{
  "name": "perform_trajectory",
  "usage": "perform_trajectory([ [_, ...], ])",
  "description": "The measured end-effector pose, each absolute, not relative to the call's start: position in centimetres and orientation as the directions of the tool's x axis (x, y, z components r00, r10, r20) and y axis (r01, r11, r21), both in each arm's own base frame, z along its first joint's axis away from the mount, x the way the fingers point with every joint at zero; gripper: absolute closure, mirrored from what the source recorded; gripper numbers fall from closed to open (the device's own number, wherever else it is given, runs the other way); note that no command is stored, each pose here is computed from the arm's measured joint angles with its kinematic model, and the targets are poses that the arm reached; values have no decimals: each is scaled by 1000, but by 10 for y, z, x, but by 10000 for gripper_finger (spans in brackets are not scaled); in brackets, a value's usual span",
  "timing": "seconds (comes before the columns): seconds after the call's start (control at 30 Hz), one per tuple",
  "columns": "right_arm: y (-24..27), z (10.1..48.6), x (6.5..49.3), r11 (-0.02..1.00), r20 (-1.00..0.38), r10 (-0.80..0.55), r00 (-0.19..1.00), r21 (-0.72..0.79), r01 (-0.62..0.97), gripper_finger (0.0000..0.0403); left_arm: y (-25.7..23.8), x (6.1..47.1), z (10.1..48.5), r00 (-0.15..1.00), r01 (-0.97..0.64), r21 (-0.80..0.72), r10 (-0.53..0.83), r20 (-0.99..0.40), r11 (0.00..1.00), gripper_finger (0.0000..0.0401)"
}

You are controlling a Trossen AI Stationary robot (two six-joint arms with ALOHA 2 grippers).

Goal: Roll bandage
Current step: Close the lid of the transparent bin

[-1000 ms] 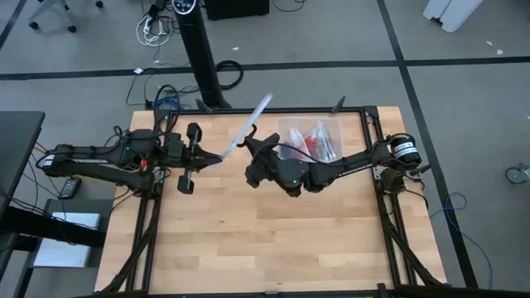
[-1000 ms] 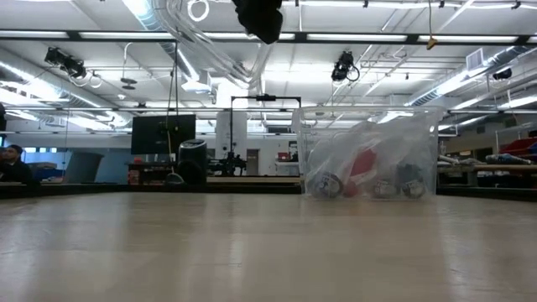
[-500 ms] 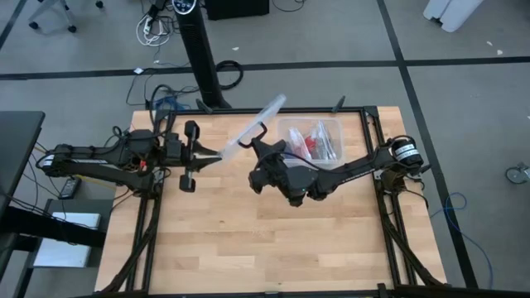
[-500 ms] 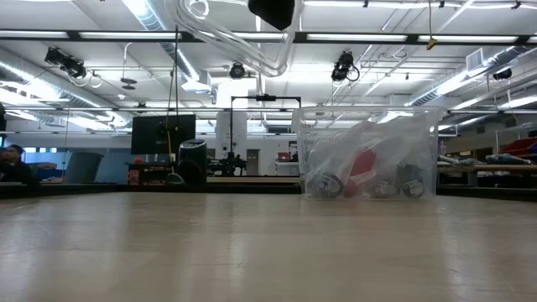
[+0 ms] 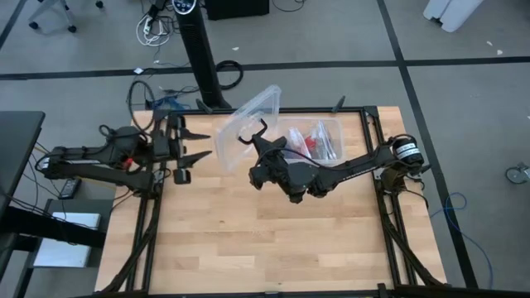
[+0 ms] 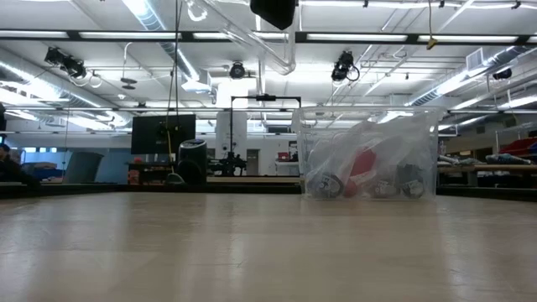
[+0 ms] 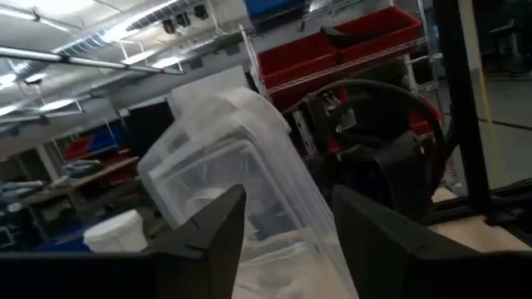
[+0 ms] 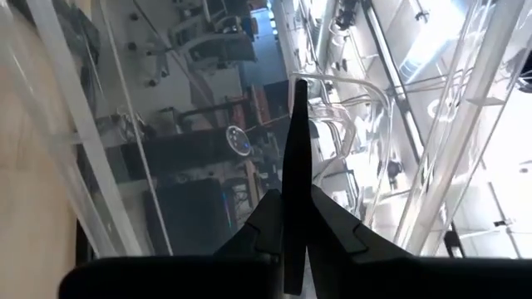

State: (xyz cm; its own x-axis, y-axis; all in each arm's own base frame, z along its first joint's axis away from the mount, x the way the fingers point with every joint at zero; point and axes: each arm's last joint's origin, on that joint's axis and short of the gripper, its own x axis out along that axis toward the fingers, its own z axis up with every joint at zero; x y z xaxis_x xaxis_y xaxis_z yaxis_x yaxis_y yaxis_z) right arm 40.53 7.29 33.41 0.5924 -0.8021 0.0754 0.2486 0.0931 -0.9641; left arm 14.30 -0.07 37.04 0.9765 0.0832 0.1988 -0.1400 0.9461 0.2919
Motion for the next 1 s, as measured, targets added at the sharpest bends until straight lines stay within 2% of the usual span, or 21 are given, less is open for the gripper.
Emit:
perform_trajectory([
  [0.13, 69, 343, 400, 93, 77, -806, 587, -963, 253, 378, 0, 130, 373, 970, -170, 295, 108, 216, 940, 202],
  [0.3, 53, 358, 390, 96, 75, -827, 556, -958, 272, 378, 1, 126, 357, 972, -190, 294, 138, 190, 937, 197],
  [0.5, 19, 364, 375, 103, -3, -875, 485, -978, 179, 378, 2, 130, 333, 979, -189, 275, 159, 131, 943, 197],
  [0.67, -5, 375, 352, 146, -50, -913, 405, -966, 211, 378, 2, 134, 321, 981, -182, 254, 159, 110, 950, 197],
  [0.77, -14, 377, 337, 218, -105, -907, 409, -946, 241, 378, 2, 135, 315, 982, -180, 250, 158, 105, 951, 197],
  [0.93, -18, 375, 310, 464, -275, -818, 505, -834, 297, 378, 2, 136, 312, 982, -180, 232, 159, 107, 956, 197],
  [1.0, -18, 373, 301, 534, -337, -789, 513, -790, 302, 378, 2, 136, 312, 982, -179, 231, 159, 106, 956, 197],
])
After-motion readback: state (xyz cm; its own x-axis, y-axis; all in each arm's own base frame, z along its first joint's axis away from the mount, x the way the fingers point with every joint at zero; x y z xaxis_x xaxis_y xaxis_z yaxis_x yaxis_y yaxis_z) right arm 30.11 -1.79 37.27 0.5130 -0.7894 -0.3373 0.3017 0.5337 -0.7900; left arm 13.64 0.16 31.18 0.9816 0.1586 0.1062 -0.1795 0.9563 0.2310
